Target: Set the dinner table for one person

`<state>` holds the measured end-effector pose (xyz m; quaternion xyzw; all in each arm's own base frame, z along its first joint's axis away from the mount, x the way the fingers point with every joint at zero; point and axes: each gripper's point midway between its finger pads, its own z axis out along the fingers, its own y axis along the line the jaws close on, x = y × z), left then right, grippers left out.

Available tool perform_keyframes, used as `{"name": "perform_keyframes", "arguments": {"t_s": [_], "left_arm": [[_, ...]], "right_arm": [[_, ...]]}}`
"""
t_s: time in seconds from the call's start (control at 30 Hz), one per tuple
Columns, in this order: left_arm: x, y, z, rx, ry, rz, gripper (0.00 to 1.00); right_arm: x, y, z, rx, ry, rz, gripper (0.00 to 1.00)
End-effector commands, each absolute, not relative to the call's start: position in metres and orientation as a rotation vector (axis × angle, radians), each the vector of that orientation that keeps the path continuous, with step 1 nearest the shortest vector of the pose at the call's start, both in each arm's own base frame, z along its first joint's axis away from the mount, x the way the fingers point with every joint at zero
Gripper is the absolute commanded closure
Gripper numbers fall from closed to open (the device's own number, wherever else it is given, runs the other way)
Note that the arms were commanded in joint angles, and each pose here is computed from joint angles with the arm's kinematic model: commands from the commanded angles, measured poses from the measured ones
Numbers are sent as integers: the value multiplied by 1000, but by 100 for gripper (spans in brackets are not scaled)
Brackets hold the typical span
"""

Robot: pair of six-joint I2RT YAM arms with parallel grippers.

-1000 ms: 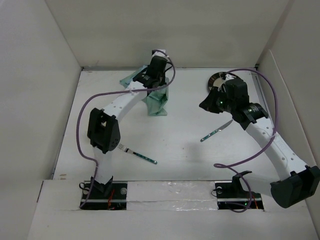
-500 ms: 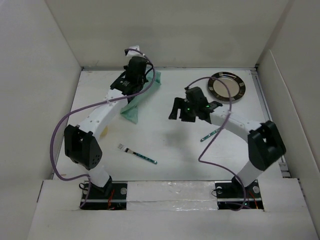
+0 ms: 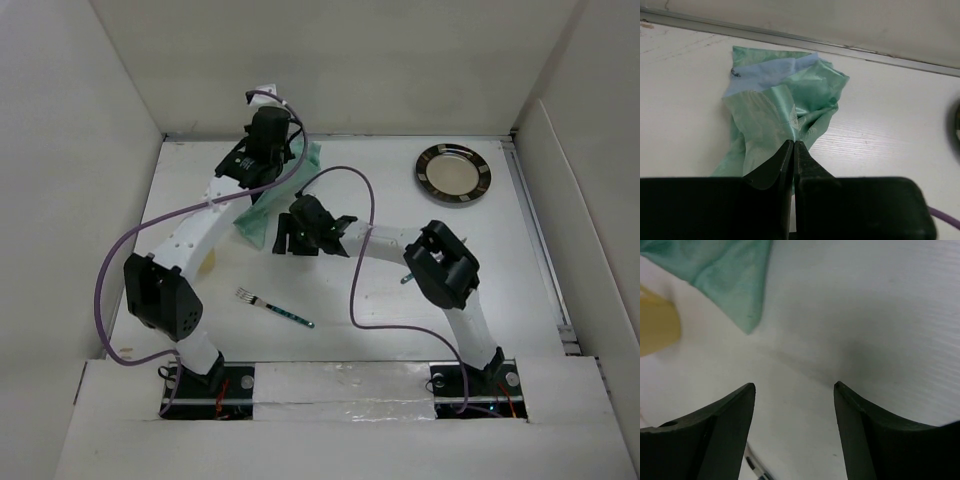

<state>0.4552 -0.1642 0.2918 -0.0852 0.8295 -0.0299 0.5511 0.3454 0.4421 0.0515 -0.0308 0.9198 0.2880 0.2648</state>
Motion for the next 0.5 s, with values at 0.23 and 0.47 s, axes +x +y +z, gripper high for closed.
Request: {"name": "perform_keyframes", "arguments": {"t_s": [0.23,0.47], "left_arm": [[450,-230,513,-160,1547,-568,100],[420,-227,596,-193,1331,-758,100]], "right_arm": [[363,402,166,37,2215,844,24],[367,285,268,131,2053,723,20]]}}
